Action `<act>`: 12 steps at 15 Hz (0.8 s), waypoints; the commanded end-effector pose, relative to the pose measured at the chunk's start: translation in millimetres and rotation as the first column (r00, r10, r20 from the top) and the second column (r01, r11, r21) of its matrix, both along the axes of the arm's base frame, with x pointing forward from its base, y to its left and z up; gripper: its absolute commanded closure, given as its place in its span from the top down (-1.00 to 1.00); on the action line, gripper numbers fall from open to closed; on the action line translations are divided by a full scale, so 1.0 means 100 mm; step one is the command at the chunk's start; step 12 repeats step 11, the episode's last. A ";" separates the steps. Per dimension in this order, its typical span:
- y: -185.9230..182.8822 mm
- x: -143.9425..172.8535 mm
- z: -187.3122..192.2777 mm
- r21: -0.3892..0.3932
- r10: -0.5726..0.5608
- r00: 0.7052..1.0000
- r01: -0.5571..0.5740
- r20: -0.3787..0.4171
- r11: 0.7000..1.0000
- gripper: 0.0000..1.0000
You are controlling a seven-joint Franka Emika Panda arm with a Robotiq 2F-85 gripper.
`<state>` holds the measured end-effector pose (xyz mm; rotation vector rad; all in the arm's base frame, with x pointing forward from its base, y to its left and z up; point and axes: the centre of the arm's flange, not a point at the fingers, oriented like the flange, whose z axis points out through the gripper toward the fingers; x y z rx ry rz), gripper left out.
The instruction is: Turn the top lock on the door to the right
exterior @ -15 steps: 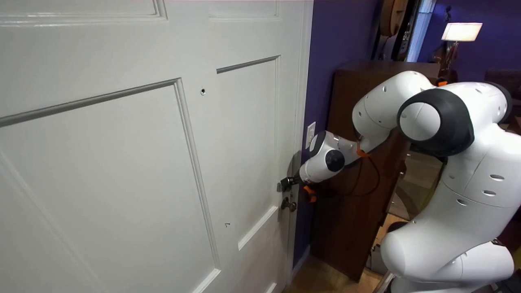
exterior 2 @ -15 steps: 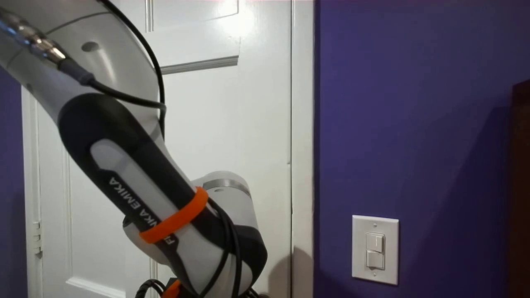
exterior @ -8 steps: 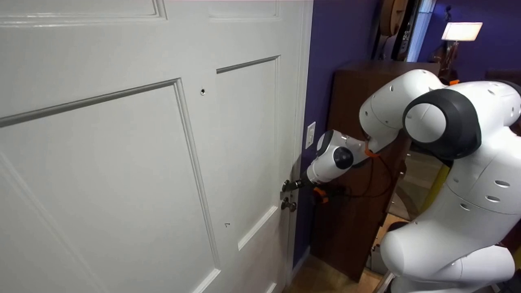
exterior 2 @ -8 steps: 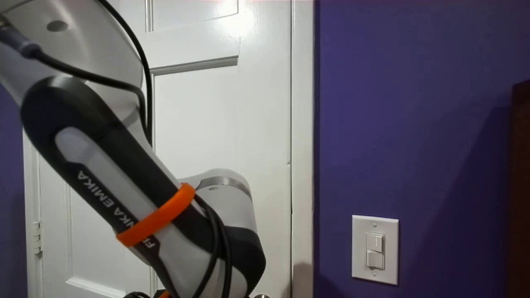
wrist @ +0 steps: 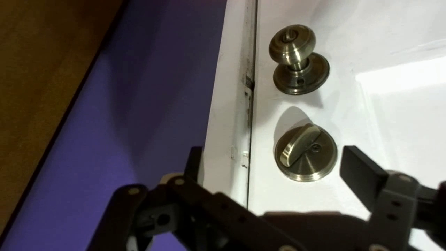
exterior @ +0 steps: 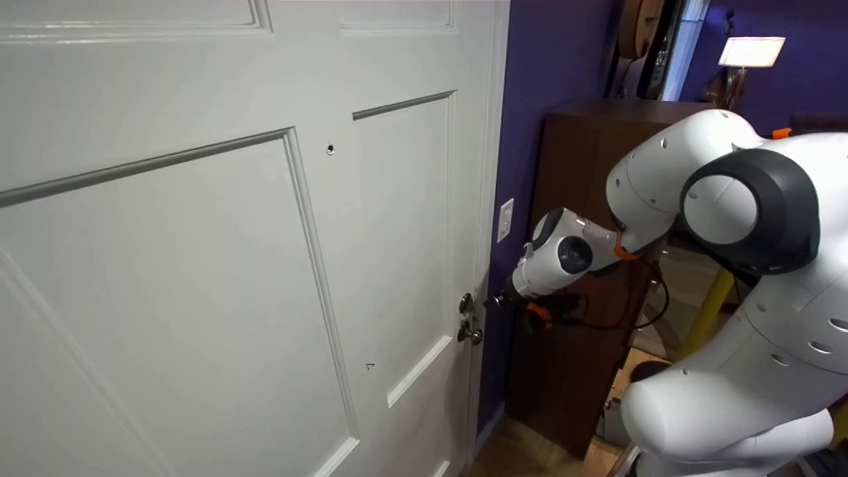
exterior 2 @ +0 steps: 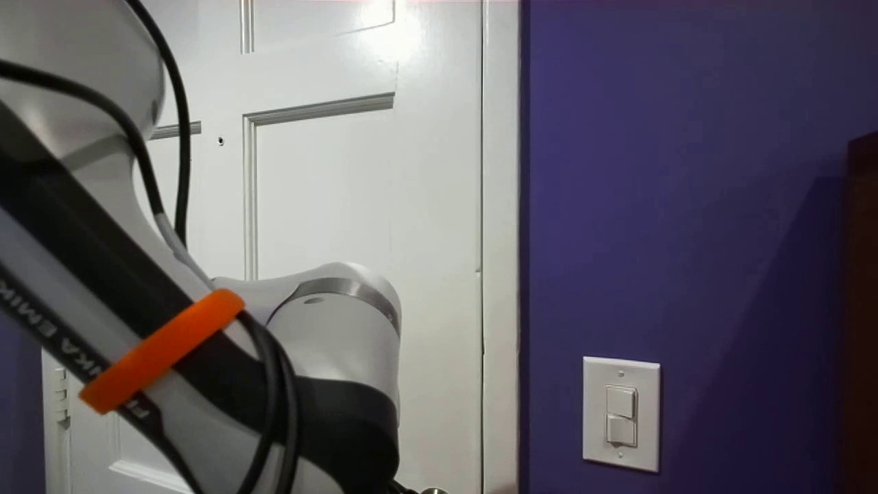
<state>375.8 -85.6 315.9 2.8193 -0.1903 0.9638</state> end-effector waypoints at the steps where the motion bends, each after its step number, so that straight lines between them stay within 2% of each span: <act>1: 0.05 -0.12 0.23 -0.041 0.008 1.000 -0.009 -0.014 0.999 1.00; 5: 0.03 -0.16 0.29 -0.055 0.007 1.000 -0.008 -0.015 0.998 1.00; 6: -0.07 -0.14 0.07 -0.036 0.004 1.000 -0.005 -0.009 0.999 1.00; 12: -0.07 -0.16 0.10 -0.047 0.005 1.000 -0.005 -0.006 0.999 1.00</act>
